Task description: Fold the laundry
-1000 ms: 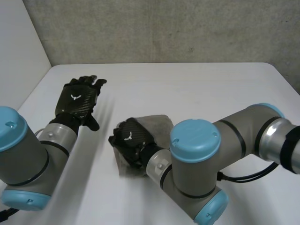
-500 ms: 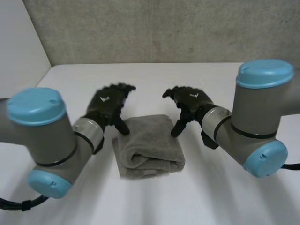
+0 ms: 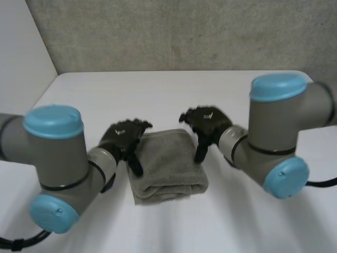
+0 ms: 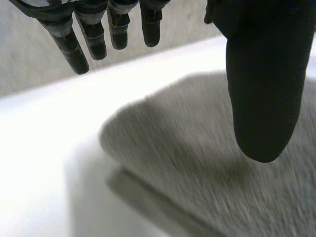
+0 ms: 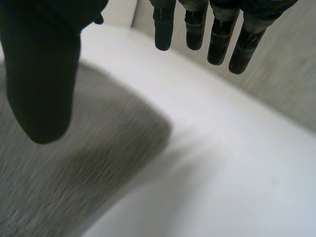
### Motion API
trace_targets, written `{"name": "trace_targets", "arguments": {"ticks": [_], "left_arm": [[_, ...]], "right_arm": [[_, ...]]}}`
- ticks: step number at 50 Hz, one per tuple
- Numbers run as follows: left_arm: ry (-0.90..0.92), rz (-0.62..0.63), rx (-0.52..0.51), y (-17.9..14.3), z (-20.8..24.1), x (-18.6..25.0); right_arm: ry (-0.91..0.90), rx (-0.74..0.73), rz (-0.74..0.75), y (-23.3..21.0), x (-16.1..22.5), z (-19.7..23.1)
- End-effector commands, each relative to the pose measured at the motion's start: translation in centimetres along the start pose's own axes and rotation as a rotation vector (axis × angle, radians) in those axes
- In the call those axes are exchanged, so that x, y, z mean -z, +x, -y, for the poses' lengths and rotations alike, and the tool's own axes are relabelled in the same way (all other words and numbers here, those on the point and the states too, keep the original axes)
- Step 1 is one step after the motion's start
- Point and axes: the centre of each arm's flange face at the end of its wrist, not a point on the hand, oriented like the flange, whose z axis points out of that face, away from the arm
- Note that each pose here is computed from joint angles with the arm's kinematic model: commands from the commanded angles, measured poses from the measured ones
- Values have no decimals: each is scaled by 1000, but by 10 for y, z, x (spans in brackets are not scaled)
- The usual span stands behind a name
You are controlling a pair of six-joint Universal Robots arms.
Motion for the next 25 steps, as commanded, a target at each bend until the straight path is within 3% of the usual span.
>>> {"name": "trace_targets", "arguments": {"ticks": [1, 5, 8, 15, 25], "left_arm": [[252, 19, -33, -3, 104, 46], [306, 60, -21, -13, 138, 69], [335, 86, -11, -21, 160, 89], [411, 129, 10, -34, 184, 117], [361, 142, 65, -42, 167, 110]], "right_arm": [[260, -38, -204, 29, 48, 83], [383, -66, -383, 53, 88, 124], [410, -61, -439, 64, 110, 136], [369, -68, -453, 69, 124, 135], [346, -67, -397, 63, 126, 131]]}}
